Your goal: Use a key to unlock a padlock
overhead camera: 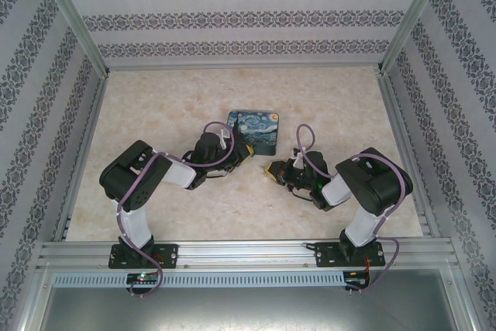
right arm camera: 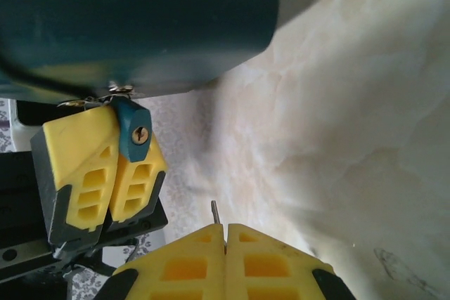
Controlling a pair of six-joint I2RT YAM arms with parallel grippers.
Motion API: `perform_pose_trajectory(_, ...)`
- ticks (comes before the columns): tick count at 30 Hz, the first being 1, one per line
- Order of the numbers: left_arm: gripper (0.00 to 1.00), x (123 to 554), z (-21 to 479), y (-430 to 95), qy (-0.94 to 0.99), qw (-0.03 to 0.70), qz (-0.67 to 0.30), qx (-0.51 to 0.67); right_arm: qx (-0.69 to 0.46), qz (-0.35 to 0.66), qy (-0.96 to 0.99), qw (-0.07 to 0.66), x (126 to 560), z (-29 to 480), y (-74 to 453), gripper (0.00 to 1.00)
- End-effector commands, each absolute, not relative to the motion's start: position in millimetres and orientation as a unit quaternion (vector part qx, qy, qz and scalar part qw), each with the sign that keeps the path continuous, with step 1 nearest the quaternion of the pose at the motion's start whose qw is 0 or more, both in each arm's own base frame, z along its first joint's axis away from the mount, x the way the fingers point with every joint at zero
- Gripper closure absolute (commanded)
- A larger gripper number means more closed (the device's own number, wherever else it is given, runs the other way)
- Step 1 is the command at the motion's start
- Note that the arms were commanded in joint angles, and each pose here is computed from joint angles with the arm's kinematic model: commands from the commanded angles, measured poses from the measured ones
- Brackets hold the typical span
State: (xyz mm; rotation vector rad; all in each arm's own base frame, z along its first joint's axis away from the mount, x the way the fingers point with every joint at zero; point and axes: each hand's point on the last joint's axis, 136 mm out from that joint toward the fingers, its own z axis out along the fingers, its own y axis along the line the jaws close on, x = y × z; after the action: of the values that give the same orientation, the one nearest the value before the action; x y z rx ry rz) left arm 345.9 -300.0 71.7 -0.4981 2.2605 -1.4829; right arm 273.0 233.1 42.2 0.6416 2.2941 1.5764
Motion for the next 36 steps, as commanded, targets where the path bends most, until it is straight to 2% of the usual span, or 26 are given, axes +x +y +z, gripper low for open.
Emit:
perform_pose_trajectory(1, 1.00, 351.0, 91.8, -302.1, 0.780, 0.200, -0.566, -0.178, 0.228, 0.565, 0.775, 0.167, 284.5, 57.0, 237.6, 1.00)
perform_pose_trajectory(9, 1.00, 349.2, 90.0, -301.4, 0.787, 0.184, -0.557, -0.189, 0.234, 0.564, 0.772, 0.176, 289.7, 61.2, 237.5, 1.00)
perform_pose_trajectory(20, 1.00, 342.6, 97.2, -299.7, 0.832, 0.189, -0.503, -0.138, 0.227, 0.572, 0.768, 0.177, 296.2, 67.2, 243.1, 1.00)
perform_pose_trajectory(36, 1.00, 343.4, 99.9, -313.0, 0.827, 0.182, -0.516, -0.133, 0.225, 0.579, 0.762, 0.181, 299.4, 74.8, 249.3, 1.00)
